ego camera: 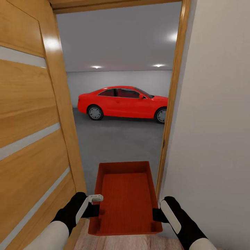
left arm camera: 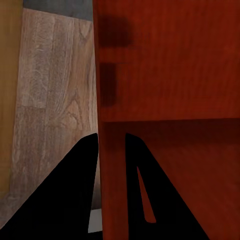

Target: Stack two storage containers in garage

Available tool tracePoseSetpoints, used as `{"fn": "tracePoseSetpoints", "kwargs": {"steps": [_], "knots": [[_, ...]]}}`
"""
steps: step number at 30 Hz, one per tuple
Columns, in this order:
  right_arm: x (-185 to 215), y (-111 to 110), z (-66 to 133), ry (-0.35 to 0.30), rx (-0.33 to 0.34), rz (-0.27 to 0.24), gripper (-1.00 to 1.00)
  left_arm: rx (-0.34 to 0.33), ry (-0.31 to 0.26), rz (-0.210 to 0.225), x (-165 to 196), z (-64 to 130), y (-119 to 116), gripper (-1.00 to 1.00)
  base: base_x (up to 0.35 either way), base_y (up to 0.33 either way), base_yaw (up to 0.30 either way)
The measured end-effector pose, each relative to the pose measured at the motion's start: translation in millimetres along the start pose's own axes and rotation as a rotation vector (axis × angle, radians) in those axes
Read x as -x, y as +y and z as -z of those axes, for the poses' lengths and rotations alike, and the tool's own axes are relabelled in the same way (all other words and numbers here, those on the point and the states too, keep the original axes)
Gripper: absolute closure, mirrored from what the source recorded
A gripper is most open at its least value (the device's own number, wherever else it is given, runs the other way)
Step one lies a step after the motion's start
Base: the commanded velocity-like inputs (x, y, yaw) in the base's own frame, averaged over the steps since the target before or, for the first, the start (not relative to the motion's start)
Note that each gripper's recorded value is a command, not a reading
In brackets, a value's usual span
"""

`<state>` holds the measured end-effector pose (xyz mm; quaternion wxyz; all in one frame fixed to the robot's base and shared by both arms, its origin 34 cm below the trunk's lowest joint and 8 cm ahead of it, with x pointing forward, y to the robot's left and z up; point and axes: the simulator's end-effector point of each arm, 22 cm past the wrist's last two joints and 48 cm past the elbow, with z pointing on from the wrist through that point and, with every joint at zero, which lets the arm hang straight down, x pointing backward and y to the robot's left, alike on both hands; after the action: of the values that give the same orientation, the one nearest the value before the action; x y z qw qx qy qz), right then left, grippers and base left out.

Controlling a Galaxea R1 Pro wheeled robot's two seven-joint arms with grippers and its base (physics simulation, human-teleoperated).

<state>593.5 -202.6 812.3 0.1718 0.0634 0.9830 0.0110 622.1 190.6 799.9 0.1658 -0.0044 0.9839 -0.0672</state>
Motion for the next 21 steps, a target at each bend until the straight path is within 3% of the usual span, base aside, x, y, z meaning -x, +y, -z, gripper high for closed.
{"fn": "tracePoseSetpoints", "kwargs": {"steps": [5,21], "knots": [[0.0,0.0,0.0,0.0,0.0,0.0,1.0,0.0,0.0,0.0,0.2,0.0,0.0,1.0,0.0,0.004,-0.104],[0.0,0.0,0.0,0.0,0.0,0.0,1.0,0.0,0.0,0.0,0.2,0.0,-0.1,1.0,0.0,0.0,-0.261]]}}
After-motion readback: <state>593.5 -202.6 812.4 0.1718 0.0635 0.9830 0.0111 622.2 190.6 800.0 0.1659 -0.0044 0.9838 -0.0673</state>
